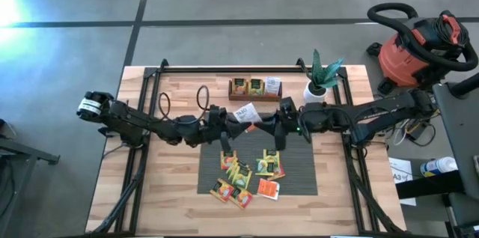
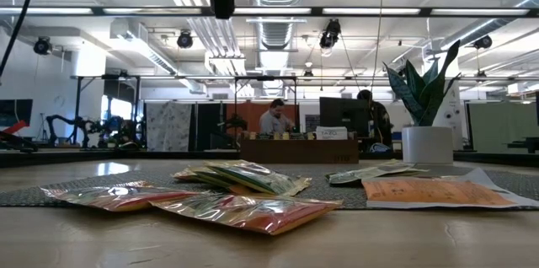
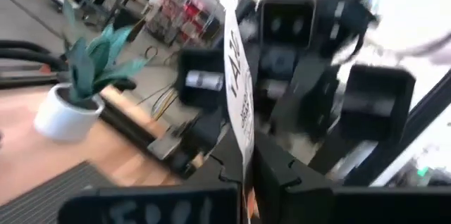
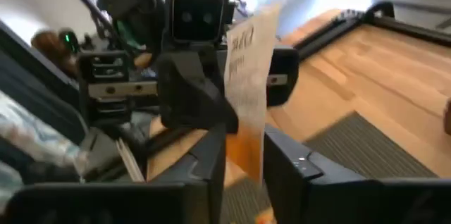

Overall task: Pick & Place Tea
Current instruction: Put the white orange tea bag into the right section of the wooden organizer

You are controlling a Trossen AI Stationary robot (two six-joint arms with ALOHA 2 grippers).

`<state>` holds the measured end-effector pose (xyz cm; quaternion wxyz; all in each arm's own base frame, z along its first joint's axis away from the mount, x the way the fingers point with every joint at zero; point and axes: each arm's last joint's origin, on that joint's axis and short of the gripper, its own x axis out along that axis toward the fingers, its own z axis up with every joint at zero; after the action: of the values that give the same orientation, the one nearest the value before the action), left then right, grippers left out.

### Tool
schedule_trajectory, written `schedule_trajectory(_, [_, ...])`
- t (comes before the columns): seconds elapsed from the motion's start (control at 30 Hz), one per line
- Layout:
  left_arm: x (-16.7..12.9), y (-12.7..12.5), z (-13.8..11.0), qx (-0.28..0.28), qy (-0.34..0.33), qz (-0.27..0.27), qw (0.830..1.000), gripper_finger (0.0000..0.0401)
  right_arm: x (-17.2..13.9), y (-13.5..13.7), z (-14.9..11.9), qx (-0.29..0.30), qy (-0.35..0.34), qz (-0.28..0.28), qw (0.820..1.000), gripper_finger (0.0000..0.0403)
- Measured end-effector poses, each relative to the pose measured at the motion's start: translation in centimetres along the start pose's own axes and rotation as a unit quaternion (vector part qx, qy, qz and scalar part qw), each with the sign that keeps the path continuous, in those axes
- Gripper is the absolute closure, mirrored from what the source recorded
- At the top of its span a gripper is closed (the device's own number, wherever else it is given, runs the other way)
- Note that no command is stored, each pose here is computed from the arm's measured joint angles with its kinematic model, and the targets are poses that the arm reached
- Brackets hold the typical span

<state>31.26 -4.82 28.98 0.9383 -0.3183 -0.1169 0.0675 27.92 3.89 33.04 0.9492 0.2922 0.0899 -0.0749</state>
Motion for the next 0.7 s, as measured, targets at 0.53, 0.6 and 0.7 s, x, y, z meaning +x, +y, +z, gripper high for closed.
schedule_trajectory(0.53, [3.7,-0.4,-3.2,0.257,0.249,0.033,0.933,0.039,-0.9,-2.8,3.3,-0.099,0.26,0.001,0.96,0.0241])
schedule_trajectory(0.6, [4.4,-0.3,-3.6,0.27,0.26,0.035,0.927,0.039,-0.8,-2.6,3.7,-0.124,0.277,0.001,0.953,0.0242])
schedule_trajectory(0.7, [5.4,-0.4,-4.0,0.279,0.266,0.022,0.922,0.039,-0.4,-2.4,4.0,-0.155,0.317,-0.007,0.936,0.0246])
